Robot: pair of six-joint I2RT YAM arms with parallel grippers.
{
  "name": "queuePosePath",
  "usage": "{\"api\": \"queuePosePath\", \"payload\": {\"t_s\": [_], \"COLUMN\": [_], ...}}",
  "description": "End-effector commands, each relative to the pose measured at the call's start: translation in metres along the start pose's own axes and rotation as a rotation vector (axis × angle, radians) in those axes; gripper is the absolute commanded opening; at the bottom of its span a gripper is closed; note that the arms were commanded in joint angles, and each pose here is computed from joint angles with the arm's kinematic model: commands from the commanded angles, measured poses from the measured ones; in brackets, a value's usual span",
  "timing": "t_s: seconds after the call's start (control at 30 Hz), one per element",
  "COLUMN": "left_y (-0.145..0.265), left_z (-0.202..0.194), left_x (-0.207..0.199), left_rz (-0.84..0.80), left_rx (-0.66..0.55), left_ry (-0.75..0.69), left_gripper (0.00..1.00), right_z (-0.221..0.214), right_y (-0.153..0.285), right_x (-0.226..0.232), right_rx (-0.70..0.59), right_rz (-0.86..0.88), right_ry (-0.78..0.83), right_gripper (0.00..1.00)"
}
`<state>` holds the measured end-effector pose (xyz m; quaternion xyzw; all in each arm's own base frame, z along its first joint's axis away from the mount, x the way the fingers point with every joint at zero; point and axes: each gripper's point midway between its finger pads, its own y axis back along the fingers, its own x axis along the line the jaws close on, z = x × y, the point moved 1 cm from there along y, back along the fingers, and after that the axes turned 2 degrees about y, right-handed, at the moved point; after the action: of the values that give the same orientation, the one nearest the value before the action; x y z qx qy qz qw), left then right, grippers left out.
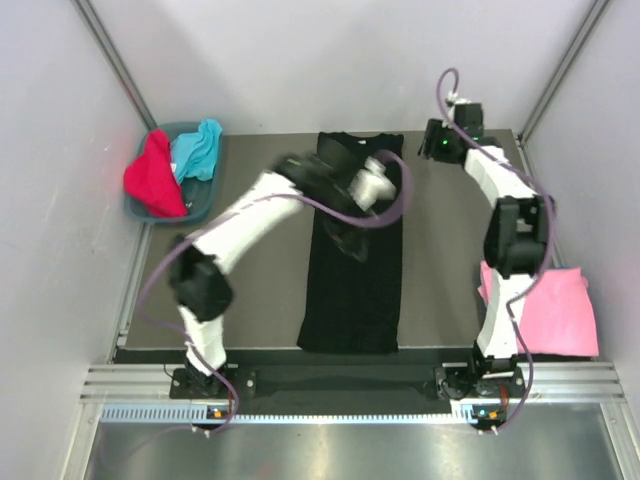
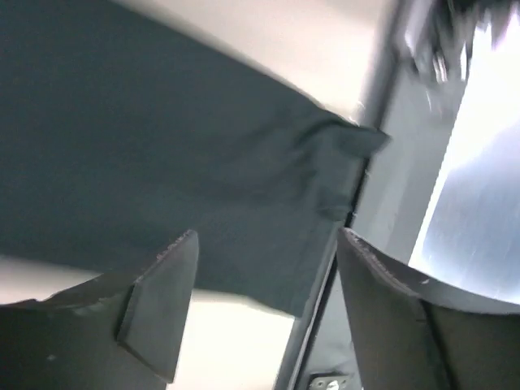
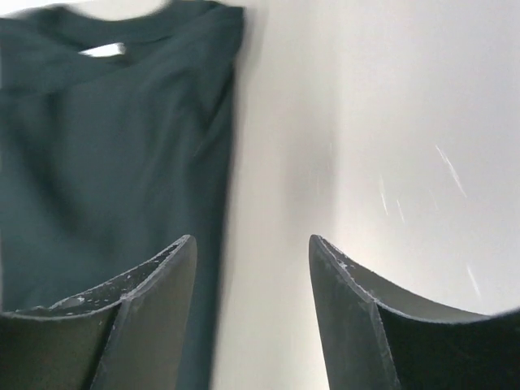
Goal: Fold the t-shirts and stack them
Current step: Fold the tshirt
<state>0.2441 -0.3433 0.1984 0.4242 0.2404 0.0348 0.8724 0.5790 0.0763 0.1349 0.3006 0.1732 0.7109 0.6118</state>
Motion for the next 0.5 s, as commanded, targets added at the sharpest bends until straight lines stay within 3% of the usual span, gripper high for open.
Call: {"api": "queuePosePath", "payload": {"t_s": [0.0, 0.03, 0.07, 0.2, 0.23, 0.27, 0.47], "left_y": [0.077, 0.083, 0.089, 0.102, 0.096, 0.097, 0.082], "left_z": [0.004, -0.011, -0.017, -0.055, -0.074, -0.076, -0.118], "left_x": [0.021, 0.045, 0.046, 0.054, 0.058, 0.06, 0.054], "left_rz": [0.057, 0.078, 0.051, -0.047, -0.087, -0.114, -0.069], "left_rx": [-0.252, -0.294, -0.323, -0.387, -0.38, -0.406, -0.381], "left_ry": [0.232, 0.365, 0.426, 0.735, 0.877, 0.908, 1.066], "left_gripper": [0.8, 0.85, 0.97, 0.99, 0.99, 0.99, 0.97], "right_z": [0.017, 0.011, -0.005, -0.1, -0.112, -0.146, -0.232], "right_y": [0.093, 0.116, 0.123, 0.157, 0.174, 0.179, 0.222], "right_x": [0.03, 0.035, 0.042, 0.053, 0.064, 0.065, 0.088], "right_rx": [-0.075, -0.071, -0.036, 0.14, 0.161, 0.233, 0.434], "right_rz": [0.079, 0.096, 0.132, 0.162, 0.196, 0.213, 0.309], "right_ry": [-0.072, -0.112, -0.122, -0.112, -0.106, -0.114, -0.134], "right_gripper": [0.58, 0.58, 0.58, 0.57, 0.56, 0.56, 0.49]}}
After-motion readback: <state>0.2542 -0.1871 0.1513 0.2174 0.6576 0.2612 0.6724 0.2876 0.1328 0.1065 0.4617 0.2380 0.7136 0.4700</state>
